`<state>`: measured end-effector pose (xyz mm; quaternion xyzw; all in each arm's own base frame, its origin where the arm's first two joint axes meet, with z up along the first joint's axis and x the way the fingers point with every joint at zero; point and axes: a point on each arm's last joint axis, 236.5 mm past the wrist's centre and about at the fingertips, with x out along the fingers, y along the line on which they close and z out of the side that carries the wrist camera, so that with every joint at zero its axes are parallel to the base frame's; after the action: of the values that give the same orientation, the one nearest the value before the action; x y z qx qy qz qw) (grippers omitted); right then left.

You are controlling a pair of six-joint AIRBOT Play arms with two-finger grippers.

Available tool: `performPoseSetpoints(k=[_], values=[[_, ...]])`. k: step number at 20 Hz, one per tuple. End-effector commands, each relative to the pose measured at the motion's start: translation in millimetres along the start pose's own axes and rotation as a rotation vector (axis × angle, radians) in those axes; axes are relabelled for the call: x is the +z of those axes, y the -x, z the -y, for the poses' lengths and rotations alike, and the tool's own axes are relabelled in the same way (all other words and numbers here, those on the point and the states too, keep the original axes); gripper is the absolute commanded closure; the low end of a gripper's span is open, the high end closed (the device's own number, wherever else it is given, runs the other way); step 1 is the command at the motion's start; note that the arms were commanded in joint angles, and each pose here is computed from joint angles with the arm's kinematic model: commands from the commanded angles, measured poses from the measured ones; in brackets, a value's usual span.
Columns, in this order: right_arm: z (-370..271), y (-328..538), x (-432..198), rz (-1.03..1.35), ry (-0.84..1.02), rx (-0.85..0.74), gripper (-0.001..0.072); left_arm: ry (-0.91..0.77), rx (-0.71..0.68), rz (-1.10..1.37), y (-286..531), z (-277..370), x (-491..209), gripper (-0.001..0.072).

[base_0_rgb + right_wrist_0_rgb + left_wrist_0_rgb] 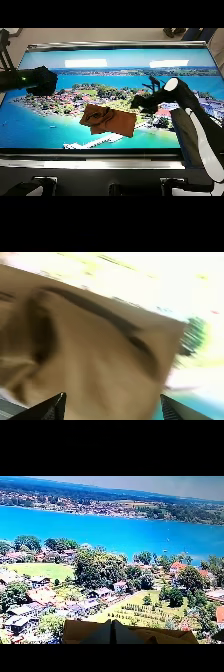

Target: Fold the shirts.

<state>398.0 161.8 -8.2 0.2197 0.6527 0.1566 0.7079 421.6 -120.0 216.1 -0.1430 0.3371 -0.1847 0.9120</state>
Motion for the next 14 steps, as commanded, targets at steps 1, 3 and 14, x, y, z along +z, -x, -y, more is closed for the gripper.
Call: performPoseSetpoints(k=[1,3,14], values=[[52.4,-18.3,-44.8,-0.126,-0.144,-0.051,0.0052,0.001,-0.005,-0.007,-1.3,1.4,-3.1,0.0677],[39.7,-55.2,-52.4,-0.111,-0.189,0.033,0.0052,0.017,-0.027,-0.011,-1.1,6.5,-3.9,0.0677],[-46.1,5.7,-0.1,0.049,0.038,0.268,0.0677,0.021,-0.040,-0.018,-1.5,9.3,-5.3,0.0676]])
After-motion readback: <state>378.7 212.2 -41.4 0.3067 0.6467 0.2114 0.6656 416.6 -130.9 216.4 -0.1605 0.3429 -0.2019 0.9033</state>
